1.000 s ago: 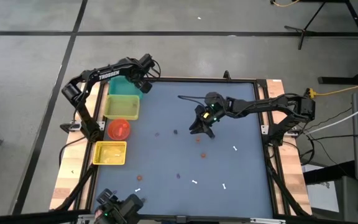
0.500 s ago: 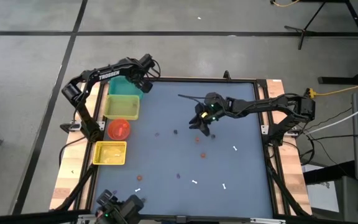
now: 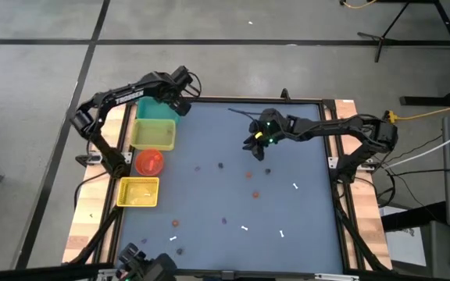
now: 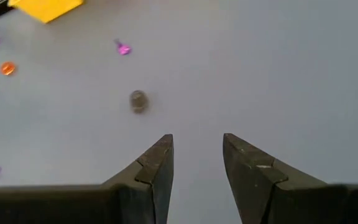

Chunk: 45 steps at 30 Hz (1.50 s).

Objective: Sort Halloween decoration
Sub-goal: Put the top right orange pumpkin toy into the orange bin

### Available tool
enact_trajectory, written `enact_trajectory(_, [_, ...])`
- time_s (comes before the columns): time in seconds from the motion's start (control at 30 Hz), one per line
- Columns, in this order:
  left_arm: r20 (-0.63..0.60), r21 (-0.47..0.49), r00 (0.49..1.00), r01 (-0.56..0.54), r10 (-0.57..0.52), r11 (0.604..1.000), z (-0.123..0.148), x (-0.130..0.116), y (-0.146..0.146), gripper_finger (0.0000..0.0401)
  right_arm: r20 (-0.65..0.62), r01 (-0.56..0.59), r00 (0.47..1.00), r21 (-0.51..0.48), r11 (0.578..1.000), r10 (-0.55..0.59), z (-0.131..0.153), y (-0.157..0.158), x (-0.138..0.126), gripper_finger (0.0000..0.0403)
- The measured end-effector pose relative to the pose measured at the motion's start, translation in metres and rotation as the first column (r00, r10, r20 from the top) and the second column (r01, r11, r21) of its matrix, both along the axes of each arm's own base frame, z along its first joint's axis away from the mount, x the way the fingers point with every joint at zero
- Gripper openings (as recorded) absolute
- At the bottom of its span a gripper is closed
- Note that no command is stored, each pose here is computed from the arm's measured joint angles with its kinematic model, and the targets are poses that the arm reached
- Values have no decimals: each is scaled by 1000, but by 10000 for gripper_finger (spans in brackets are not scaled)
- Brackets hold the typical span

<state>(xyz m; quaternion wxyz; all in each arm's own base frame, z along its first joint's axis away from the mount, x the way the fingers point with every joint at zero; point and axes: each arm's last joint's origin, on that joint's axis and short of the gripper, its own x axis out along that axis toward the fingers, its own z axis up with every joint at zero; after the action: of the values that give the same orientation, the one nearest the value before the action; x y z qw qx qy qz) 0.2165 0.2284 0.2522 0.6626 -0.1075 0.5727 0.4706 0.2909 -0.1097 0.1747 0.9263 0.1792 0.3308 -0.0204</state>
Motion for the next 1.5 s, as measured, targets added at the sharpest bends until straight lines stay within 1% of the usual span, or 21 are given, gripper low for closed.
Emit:
enact_trajectory(0.1, [45, -8, 998, 34, -33, 999, 14, -2, -13, 184, -5, 33, 999, 2, 999, -33, 0, -10, -4, 138])
enact_trajectory(0.23, [163, -27, 982, 104, -98, 994, 32, 1, -34, 184, -30, 73, 997, 6, 997, -73, -2, -22, -12, 138])
enact_trajectory(0.33, [233, -5, 961, 152, -147, 988, 45, 6, -52, 184, -57, 86, 995, -7, 996, -87, -3, -30, -19, 138])
enact_trajectory(0.47, [288, 28, 931, 227, -225, 974, 58, 15, -80, 184, -90, 117, 989, -38, 992, -120, 2, -38, -31, 138])
enact_trajectory(0.6, [347, 72, 888, 295, -301, 953, 67, 26, -105, 184, -136, 162, 974, -131, 978, -179, 13, -42, -45, 138])
enact_trajectory(0.7, [393, 106, 845, 349, -362, 931, 71, 38, -123, 184, -184, 198, 953, -232, 953, -242, 21, -42, -55, 138])
enact_trajectory(0.87, [428, 144, 777, 446, -462, 883, 73, 54, -150, 184, -289, 222, 890, -403, 888, -354, 26, -40, -68, 138])
enact_trajectory(0.97, [445, 162, 737, 493, -509, 855, 74, 61, -166, 184, -360, 209, 847, -452, 867, -392, 23, -39, -73, 138])
enact_trajectory(1.03, [456, 183, 709, 516, -538, 837, 70, 65, -176, 184, -406, 188, 819, -477, 858, -405, 21, -38, -77, 138])
enact_trajectory(1.13, [448, 210, 689, 538, -570, 816, 54, 69, -190, 184, -450, 168, 794, -485, 858, -410, 19, -37, -80, 138])
enact_trajectory(1.2, [445, 211, 681, 552, -582, 807, 40, 70, -197, 184, -461, 163, 788, -484, 860, -409, 19, -37, -81, 138])
enact_trajectory(1.27, [459, 203, 674, 554, -578, 807, 26, 70, -203, 184, -472, 147, 786, -486, 862, -400, 18, -36, -82, 138])
enact_trajectory(1.4, [510, 228, 625, 565, -592, 793, 3, 71, -216, 184, -475, 141, 786, -486, 863, -396, 18, -36, -82, 138])
enact_trajectory(1.5, [537, 231, 601, 571, -592, 788, -12, 69, -225, 184, -481, 146, 779, -484, 863, -402, 18, -39, -85, 138])
